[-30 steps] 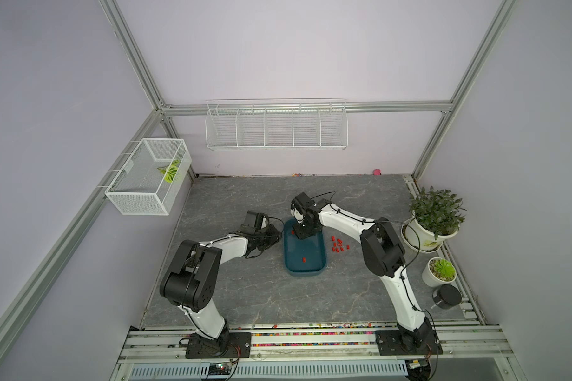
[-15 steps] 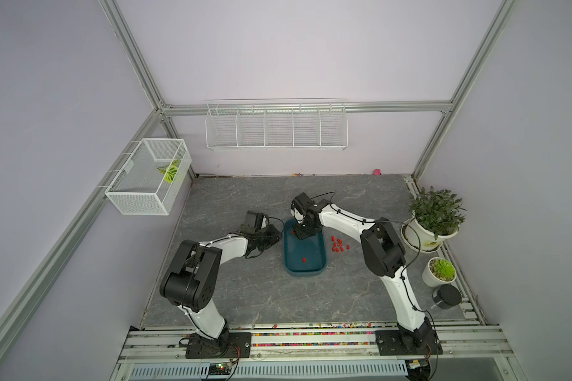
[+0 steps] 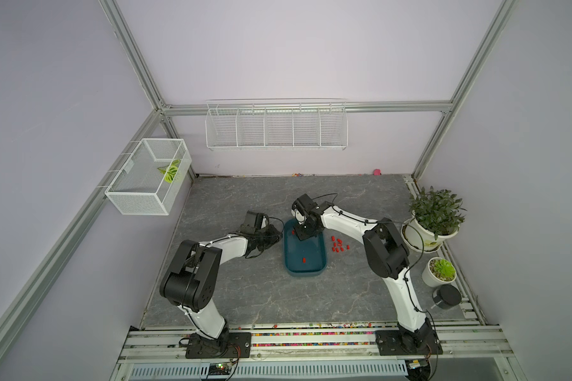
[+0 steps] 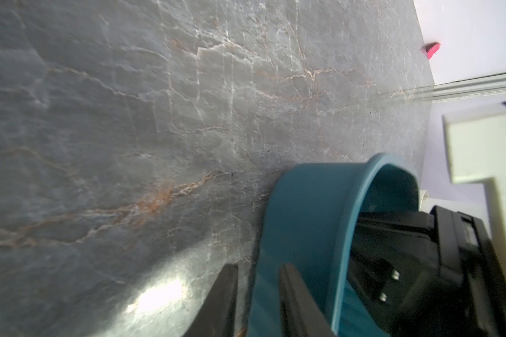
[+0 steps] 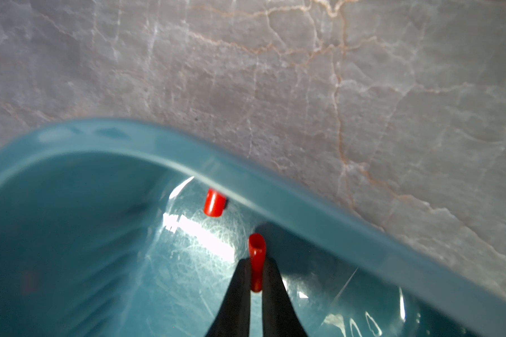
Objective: Take the screw protection sleeves out of the storage box
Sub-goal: Pick up the screw protection sleeve from the storage box, then place the screw protection sleeve at the center of the board.
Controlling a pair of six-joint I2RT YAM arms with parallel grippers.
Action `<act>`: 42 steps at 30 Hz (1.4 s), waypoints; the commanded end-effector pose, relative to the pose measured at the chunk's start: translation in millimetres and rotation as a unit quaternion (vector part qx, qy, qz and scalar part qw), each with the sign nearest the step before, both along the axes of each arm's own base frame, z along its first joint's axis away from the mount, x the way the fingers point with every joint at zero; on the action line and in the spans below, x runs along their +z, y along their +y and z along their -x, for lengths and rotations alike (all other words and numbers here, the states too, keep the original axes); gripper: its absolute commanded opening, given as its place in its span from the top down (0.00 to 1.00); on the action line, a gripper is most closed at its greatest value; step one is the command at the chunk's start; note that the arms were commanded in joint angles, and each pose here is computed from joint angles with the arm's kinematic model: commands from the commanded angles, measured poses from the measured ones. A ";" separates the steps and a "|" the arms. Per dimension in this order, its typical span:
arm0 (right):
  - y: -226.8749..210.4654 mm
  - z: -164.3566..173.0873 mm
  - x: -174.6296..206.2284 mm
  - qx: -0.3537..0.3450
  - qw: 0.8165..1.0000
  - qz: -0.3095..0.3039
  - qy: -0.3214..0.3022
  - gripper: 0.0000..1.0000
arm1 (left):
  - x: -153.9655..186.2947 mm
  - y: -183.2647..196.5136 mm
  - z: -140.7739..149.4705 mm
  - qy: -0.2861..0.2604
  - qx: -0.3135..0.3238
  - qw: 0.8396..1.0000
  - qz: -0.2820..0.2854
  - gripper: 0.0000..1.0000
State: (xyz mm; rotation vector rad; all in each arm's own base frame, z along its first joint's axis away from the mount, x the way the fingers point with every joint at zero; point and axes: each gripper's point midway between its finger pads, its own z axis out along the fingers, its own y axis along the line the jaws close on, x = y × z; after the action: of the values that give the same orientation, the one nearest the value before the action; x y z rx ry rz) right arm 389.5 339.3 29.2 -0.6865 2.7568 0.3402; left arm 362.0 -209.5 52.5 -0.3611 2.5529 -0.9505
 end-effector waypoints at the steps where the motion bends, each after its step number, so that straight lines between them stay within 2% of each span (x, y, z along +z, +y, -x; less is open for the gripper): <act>1: -0.7 2.7 25.7 -0.003 1.000 -0.015 -0.019 0.88 | 3.6 -2.7 -4.4 -0.010 -0.007 1.000 0.004 0.69; 14: -5.2 8.1 90.9 -0.005 0.996 -0.055 -0.066 0.87 | 2.4 -1.9 -5.6 -0.007 -0.005 1.000 0.003 0.69; 23: -29.9 19.3 132.9 -0.003 0.993 -0.044 -0.106 0.83 | 2.7 -2.7 -6.1 -0.008 -0.005 1.000 0.003 0.69; 33: -80.6 36.2 143.2 -0.035 0.992 -0.030 -0.119 0.83 | 3.1 -2.7 -6.8 -0.007 -0.003 1.000 0.004 0.69; 42: -149.4 58.3 121.2 -0.103 0.988 -0.014 -0.113 0.83 | 0.1 -3.1 -7.4 -0.003 -0.003 1.000 0.003 0.69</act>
State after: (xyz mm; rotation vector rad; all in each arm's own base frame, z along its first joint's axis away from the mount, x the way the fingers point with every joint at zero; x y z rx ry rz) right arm 333.7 207.1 154.4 -0.4613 2.5763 0.2692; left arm 361.3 -209.2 48.2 -0.3669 2.5636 -0.9456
